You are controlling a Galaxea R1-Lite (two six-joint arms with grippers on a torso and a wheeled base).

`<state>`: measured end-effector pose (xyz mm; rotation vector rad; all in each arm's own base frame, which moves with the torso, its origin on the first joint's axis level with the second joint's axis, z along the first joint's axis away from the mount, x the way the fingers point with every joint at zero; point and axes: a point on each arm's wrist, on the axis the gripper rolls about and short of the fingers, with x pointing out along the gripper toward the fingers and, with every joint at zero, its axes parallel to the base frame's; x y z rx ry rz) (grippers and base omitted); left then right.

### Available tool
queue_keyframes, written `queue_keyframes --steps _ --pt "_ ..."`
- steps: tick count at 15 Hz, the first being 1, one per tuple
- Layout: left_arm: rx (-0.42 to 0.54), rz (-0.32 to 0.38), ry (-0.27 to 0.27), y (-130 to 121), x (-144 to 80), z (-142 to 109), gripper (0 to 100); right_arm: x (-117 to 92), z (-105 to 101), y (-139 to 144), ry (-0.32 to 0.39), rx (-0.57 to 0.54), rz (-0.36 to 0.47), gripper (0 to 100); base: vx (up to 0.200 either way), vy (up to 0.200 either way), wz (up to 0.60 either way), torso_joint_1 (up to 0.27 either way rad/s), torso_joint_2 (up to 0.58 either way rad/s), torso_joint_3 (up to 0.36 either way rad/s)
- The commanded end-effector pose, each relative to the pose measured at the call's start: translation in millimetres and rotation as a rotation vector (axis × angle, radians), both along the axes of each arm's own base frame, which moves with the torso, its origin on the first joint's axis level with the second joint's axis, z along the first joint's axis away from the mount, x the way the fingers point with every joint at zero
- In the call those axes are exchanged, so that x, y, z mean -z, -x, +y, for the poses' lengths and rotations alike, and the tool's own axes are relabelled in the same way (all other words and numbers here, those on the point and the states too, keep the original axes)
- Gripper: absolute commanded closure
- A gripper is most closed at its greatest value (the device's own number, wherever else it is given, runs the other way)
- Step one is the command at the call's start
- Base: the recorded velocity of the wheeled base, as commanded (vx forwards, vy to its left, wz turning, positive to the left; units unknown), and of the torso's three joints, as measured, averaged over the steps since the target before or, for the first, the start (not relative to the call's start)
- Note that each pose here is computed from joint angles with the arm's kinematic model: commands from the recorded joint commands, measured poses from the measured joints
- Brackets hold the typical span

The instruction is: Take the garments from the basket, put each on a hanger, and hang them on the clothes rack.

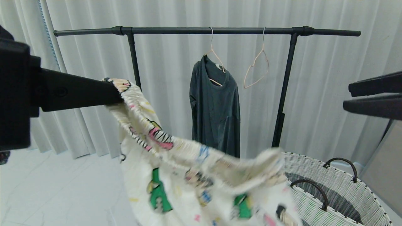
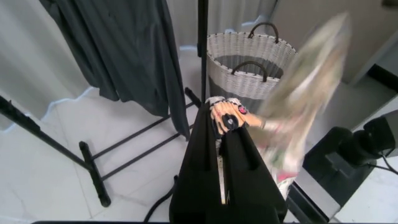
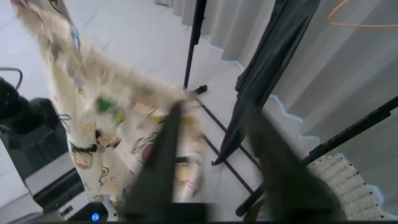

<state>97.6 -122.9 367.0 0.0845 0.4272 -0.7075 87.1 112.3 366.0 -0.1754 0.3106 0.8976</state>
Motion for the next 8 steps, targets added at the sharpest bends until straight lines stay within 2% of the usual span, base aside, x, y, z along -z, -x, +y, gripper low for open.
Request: queue_keyframes --steps 1,3,5,6,7,8 --pt "-0.023 0.004 -0.004 -2 2 3 100 11 -13 11 0.03 -0.017 -0.015 0 0.0 0.0 0.0 0.0 0.0 0.0" --pt "-0.062 0.013 -0.025 -7 7 6 100 18 -21 13 0.045 0.017 -0.013 0 0.0 0.0 0.0 0.0 0.0 0.0" --pt "-0.198 0.005 -0.107 -15 21 8 100 26 -34 -9 0.125 0.332 -0.024 0 0.0 0.0 0.0 0.0 0.0 0.0" --pt "-0.23 -0.005 -0.129 -16 23 8 100 28 -37 -13 0.159 0.401 -0.027 0 0.0 0.0 0.0 0.0 0.0 0.0" --pt "-0.299 -0.027 -0.181 -19 28 8 100 35 -50 -22 0.296 0.599 -0.028 0 0.0 0.0 0.0 0.0 0.0 0.0" --pt "-0.315 -0.029 -0.196 -19 30 8 100 37 -56 -25 0.345 0.663 -0.034 0 0.0 0.0 0.0 0.0 0.0 0.0"
